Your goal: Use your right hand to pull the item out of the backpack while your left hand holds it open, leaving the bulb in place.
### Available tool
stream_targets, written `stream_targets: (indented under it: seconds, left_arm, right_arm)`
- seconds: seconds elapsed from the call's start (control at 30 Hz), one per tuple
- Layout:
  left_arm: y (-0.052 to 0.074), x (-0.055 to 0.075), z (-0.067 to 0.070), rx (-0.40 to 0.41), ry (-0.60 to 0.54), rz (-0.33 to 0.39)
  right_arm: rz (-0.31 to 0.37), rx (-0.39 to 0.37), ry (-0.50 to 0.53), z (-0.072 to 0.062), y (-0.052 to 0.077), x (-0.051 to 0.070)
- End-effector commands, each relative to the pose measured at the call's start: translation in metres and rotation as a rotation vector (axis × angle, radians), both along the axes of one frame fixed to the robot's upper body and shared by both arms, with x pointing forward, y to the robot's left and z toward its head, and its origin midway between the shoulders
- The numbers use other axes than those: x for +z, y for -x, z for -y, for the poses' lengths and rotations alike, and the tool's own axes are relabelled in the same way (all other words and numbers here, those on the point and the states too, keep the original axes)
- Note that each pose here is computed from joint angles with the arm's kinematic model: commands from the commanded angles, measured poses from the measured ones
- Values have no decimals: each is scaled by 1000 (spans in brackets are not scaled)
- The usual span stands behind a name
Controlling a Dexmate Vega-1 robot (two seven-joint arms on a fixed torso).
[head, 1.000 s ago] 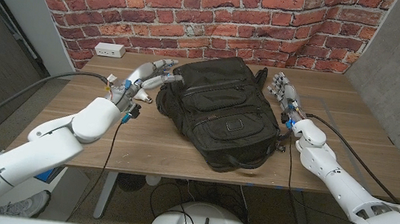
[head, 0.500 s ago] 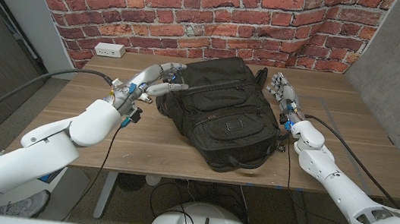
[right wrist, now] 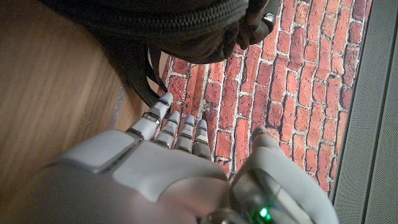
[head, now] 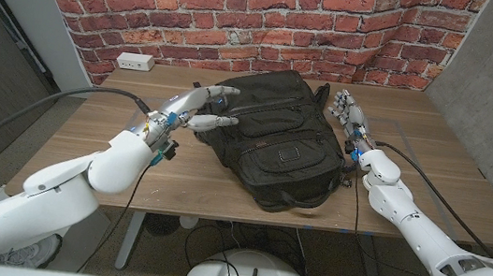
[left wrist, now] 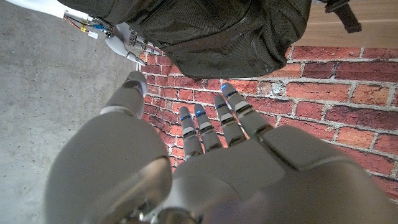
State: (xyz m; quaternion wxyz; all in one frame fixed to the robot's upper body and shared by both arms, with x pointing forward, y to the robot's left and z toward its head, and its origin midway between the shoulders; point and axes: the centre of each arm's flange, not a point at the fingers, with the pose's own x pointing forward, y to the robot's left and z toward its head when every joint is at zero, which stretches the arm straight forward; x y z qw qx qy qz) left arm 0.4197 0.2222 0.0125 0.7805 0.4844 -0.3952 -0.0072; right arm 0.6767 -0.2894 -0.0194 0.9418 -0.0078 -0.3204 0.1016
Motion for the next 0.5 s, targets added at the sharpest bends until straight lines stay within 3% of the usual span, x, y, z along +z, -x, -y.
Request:
stream_targets:
  seconds: [0.03,0.5]
  left_arm:
    - [9,-10,19,-1,-86,44]
    - [24,-17,29,29,-207,91]
  right_arm:
    - [2,11,-3,-2,-3,0]
    - [1,34,-3,-7,-6,-3]
